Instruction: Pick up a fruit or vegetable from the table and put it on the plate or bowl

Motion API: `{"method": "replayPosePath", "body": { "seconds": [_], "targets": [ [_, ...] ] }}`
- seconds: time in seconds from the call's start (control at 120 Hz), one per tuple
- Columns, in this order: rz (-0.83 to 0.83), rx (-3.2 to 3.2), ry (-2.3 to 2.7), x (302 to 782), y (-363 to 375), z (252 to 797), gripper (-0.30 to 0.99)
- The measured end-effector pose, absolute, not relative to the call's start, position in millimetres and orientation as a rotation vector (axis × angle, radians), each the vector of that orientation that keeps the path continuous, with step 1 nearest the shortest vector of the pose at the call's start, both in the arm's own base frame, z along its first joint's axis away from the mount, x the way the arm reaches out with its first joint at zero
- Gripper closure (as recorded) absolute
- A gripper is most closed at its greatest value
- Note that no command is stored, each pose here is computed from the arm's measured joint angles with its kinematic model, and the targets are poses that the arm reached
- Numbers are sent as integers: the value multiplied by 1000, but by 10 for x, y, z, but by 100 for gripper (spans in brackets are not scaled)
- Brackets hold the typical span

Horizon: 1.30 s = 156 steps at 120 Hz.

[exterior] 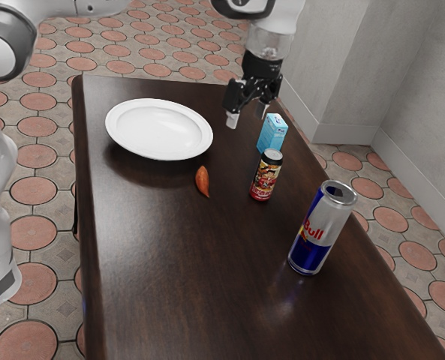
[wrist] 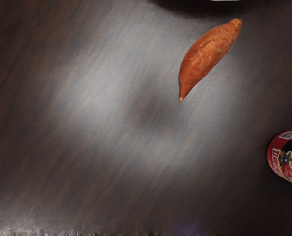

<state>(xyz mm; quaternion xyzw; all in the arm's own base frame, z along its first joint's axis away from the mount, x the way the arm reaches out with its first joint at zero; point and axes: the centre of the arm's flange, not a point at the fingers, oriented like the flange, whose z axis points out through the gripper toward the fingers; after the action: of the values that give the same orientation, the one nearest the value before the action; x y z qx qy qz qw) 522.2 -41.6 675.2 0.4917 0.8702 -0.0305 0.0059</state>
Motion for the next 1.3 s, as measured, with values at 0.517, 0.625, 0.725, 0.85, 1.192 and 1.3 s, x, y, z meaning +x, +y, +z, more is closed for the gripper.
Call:
{"method": "replayPosePath", "body": {
  "seconds": [0.517,0.625,0.725,0.85,1.192,1.3],
  "targets": [
    [26,2091,2399,5197,95,6679,0],
    [-39,2173,2308,4819,550,6029,0],
    [23,2237,2206,4494,674,5759,0],
    [99,2349,2088,4665,665,5490,0],
    [42,2217,2033,4999,822,5119,0],
    [13,2193,2049,4920,802,5017,0]
  ]
}}
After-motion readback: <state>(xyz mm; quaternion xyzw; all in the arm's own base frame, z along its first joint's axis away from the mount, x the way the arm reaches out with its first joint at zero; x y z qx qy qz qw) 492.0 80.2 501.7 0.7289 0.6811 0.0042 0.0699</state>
